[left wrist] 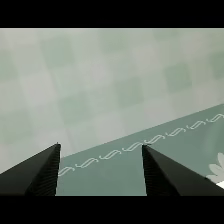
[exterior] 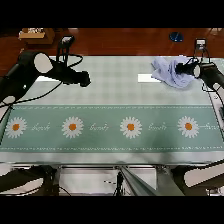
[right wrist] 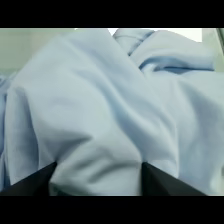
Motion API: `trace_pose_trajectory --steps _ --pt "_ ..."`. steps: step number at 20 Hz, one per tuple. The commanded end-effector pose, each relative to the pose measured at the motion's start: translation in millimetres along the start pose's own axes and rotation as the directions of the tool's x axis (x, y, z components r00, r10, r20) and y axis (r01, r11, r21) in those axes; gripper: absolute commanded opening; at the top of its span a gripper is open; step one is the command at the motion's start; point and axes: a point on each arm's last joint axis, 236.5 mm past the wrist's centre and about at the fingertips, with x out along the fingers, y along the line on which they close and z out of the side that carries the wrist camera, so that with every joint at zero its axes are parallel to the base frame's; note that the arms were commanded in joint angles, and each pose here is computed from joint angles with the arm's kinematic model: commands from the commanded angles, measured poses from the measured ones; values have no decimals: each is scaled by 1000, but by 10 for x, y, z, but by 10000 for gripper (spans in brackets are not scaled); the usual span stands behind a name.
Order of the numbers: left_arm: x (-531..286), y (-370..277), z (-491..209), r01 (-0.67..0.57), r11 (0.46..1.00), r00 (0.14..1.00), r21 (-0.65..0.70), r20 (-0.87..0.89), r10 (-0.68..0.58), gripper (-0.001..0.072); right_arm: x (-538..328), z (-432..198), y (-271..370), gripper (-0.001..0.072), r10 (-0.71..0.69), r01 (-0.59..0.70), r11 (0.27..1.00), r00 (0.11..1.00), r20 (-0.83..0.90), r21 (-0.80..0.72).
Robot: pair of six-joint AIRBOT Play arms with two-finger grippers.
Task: Fold the shirts.
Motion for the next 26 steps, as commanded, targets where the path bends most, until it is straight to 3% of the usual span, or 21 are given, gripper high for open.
trace_pose_trajectory --steps 1,2,4,5,10,13,16,21,23,26 --pt "-28 -150 -16 61 998 998 -34 -6 -61 624 208 -271 -11 582 -16 11 998 998 -62 -69" --pt "-30 -180 -16 73 996 997 -43 -6 -74 624 233 -300 -24 503 -23 17 996 998 -67 -88" --pt "-31 -196 -15 80 996 997 -44 -6 -81 623 214 -255 -53 78 -33 27 993 998 -53 -113" --pt "-33 -197 -15 80 996 997 -44 -5 -81 623 153 -161 -58 29 -32 28 993 999 -30 -111" --pt "-315 -277 111 95 995 994 -26 62 -93 622 -775 932 -154 28 -25 48 996 965 262 -82" --pt "-881 -438 415 116 993 976 21 185 -118 622 -1958 1726 -230 27 -23 55 997 861 509 -48" --pt "-1737 -674 755 134 987 922 93 354 -158 622 -3415 2214 -195 27 -2 41 998 694 720 -36" --pt "-3328 -1018 836 129 969 750 209 618 -233 622 -5464 2227 -139 27 51 -60 998 412 910 -29" --pt "-3735 -1073 653 118 965 702 235 667 -249 622 -5908 2083 -194 27 52 -77 997 364 930 -25" --pt "-4002 -1096 283 103 960 709 260 657 -255 621 -6168 1879 -288 27 45 -123 992 372 927 1"
